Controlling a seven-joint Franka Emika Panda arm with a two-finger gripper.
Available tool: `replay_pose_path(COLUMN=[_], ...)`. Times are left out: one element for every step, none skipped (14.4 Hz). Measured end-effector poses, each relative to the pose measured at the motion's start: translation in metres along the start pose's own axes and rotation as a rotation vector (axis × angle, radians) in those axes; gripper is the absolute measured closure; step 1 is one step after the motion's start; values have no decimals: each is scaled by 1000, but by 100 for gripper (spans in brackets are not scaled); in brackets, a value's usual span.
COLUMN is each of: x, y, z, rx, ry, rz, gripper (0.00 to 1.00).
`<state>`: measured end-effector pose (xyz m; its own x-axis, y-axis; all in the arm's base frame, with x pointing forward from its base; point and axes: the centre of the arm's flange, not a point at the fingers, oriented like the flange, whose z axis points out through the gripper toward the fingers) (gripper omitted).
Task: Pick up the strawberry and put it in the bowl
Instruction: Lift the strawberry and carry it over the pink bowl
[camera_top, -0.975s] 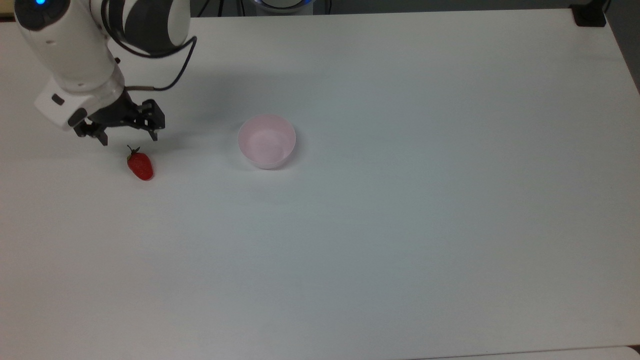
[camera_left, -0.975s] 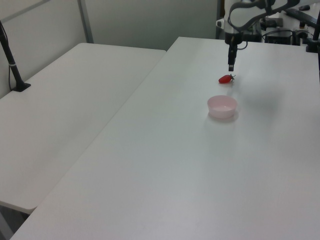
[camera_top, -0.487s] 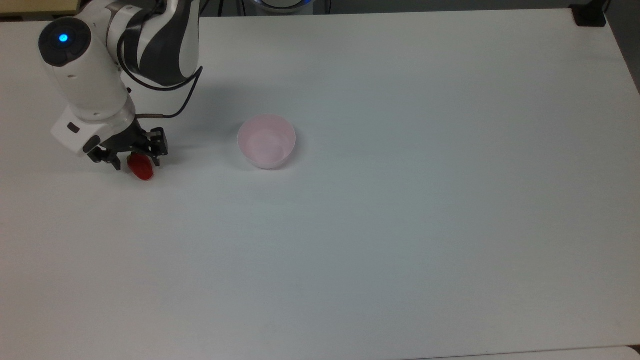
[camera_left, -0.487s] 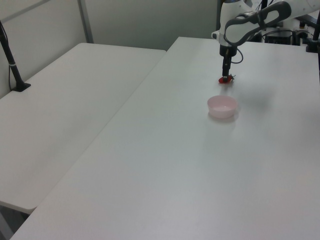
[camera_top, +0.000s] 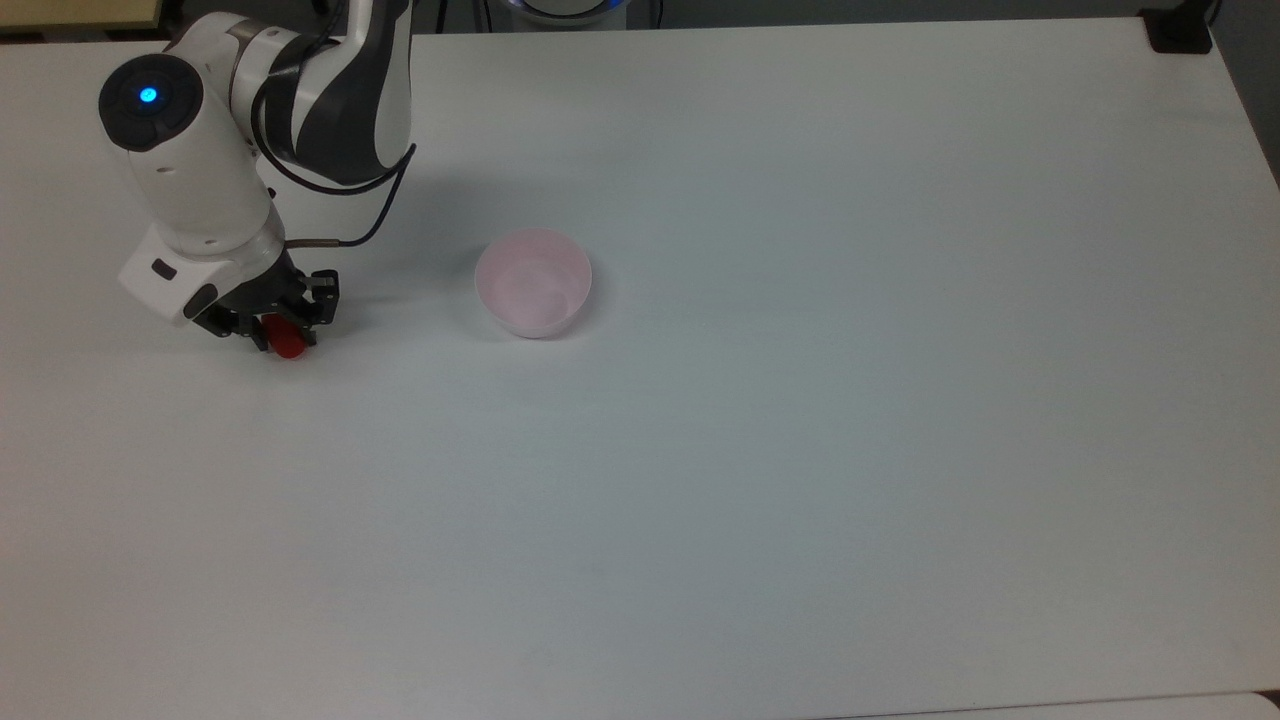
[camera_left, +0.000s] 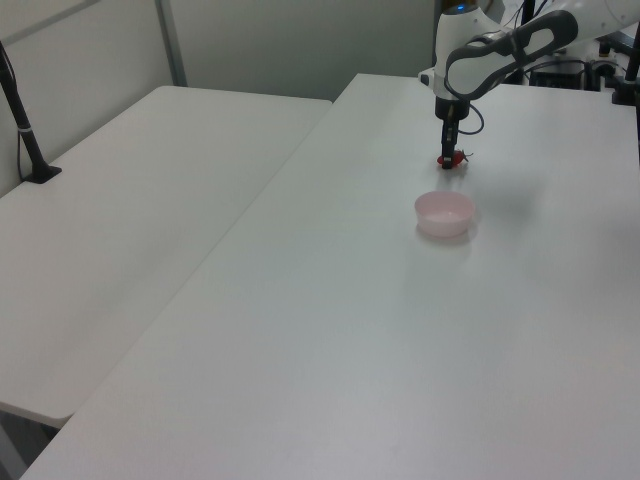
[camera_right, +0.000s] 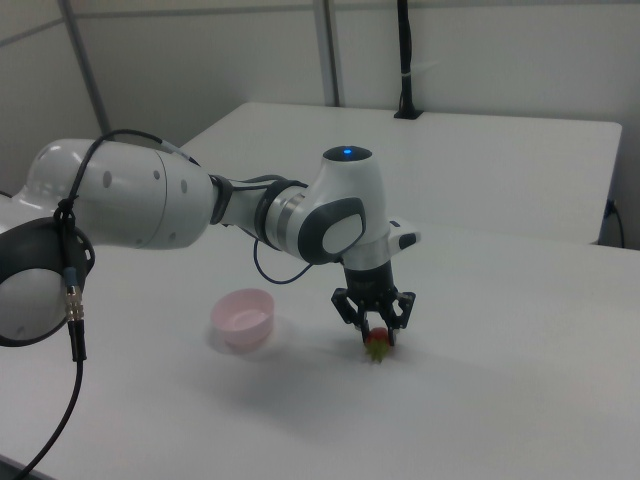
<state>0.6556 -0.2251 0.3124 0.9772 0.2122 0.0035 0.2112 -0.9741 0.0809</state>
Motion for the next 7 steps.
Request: replay_pose_path(x=[-1,-2,0,3,7,12,17], y=[-1,-4,-10,-21,-35,-51,-70], z=[-3,-8,-15,-24,-34,-45,-56], rx=[7,15,21,27,31,35,38], ry=[-13,-27,-37,-48,-58,-71,-87], rz=[0,-4,-9,-2,15,31,45], gripper=[56,56,56,56,56,56,56])
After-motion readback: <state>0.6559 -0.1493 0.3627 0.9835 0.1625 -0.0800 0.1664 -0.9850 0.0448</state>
